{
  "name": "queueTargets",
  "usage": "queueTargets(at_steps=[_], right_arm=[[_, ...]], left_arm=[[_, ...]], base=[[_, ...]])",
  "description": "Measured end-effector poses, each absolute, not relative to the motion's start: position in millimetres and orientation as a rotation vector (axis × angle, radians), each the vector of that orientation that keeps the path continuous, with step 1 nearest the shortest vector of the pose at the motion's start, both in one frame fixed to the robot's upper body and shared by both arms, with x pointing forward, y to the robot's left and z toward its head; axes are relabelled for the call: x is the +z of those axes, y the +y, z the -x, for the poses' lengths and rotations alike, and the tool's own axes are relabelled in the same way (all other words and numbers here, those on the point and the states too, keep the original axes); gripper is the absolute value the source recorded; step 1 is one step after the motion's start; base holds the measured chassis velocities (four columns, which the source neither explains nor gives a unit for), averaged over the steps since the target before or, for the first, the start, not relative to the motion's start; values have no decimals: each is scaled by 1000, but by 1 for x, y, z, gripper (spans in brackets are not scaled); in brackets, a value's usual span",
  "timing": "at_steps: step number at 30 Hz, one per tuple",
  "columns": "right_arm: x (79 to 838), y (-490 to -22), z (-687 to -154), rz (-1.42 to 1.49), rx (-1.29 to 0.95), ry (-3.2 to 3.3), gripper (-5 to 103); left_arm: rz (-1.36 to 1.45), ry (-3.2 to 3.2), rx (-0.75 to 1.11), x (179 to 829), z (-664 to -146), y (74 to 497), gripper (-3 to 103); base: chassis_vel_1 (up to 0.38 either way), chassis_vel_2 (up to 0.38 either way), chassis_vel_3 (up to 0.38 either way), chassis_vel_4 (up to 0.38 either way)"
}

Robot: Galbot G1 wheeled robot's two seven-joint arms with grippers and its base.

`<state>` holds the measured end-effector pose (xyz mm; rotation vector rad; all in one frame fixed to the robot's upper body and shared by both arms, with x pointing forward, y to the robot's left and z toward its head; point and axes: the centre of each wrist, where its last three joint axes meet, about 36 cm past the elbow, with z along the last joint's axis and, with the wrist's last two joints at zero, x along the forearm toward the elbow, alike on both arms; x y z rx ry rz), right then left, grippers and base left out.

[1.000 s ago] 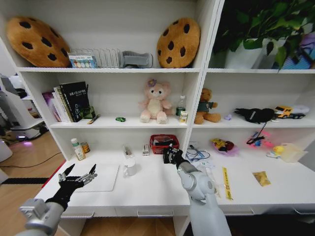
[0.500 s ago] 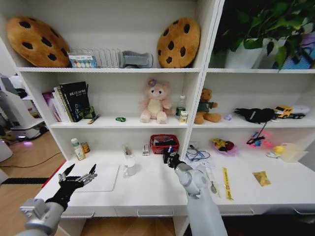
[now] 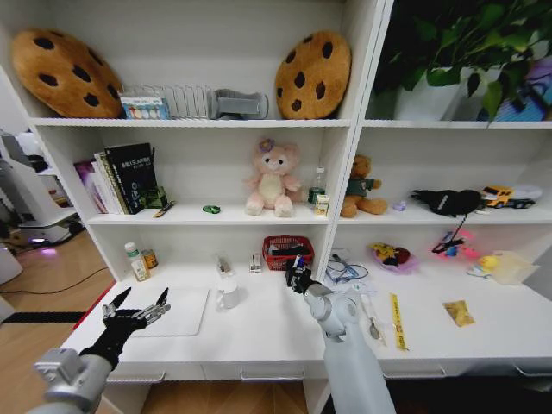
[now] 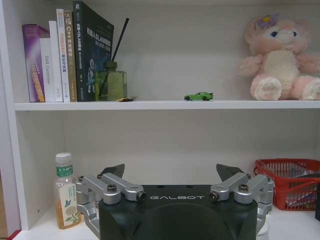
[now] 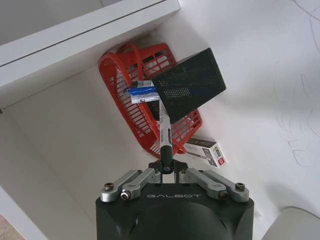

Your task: Organize the objects on the table.

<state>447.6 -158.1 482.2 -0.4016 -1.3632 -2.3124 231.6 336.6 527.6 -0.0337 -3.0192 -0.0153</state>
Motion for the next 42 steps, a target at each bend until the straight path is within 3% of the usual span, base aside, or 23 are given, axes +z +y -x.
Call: queueTargets(at_steps=[10,14,19,22,25,29,31,32,37,39,40,42], right_arm=[[485,-159,-450,412,-2331,-1398,8],[484,-159,-450,419,-2332,-1404,16],[482,-157,-448,425,-2335,-1411,7],[481,-157,-448,423,-2339,-1415,16],[480,-156,-448,415,-2351,-1420,32],[481,-156,-450,404,-2362,-1427,42],[482,-156,-452,386,-2377,-1438,54],[482,-156,-452,386,-2377,-1438,54],[498,-147,-445,232,-2360,-1471,75],[504,-145,-441,201,-2346,-1474,75],[518,-139,-426,121,-2281,-1495,86],[522,-142,-414,75,-2210,-1541,91]], left_arm=[[34,-3019,-15,528,-232,337,100],[34,-3019,-15,528,-232,337,100],[34,-3019,-15,528,-232,337,100],[34,-3019,-15,528,-232,337,100],[34,-3019,-15,528,-232,337,100],[34,-3019,-15,528,-232,337,100],[34,-3019,-15,528,-232,337,100],[34,-3019,-15,528,-232,337,100],[34,-3019,-15,528,-232,337,100],[34,-3019,-15,528,-232,337,100],[34,-3019,-15,528,-232,337,100],[34,-3019,-15,528,-232,337,100]], base=[[0,0,0,0],[0,0,0,0],[0,0,0,0],[0,0,0,0],[0,0,0,0],[0,0,0,0],[0,0,0,0],[0,0,0,0],[0,0,0,0],[0,0,0,0],[0,0,0,0],[0,0,0,0]])
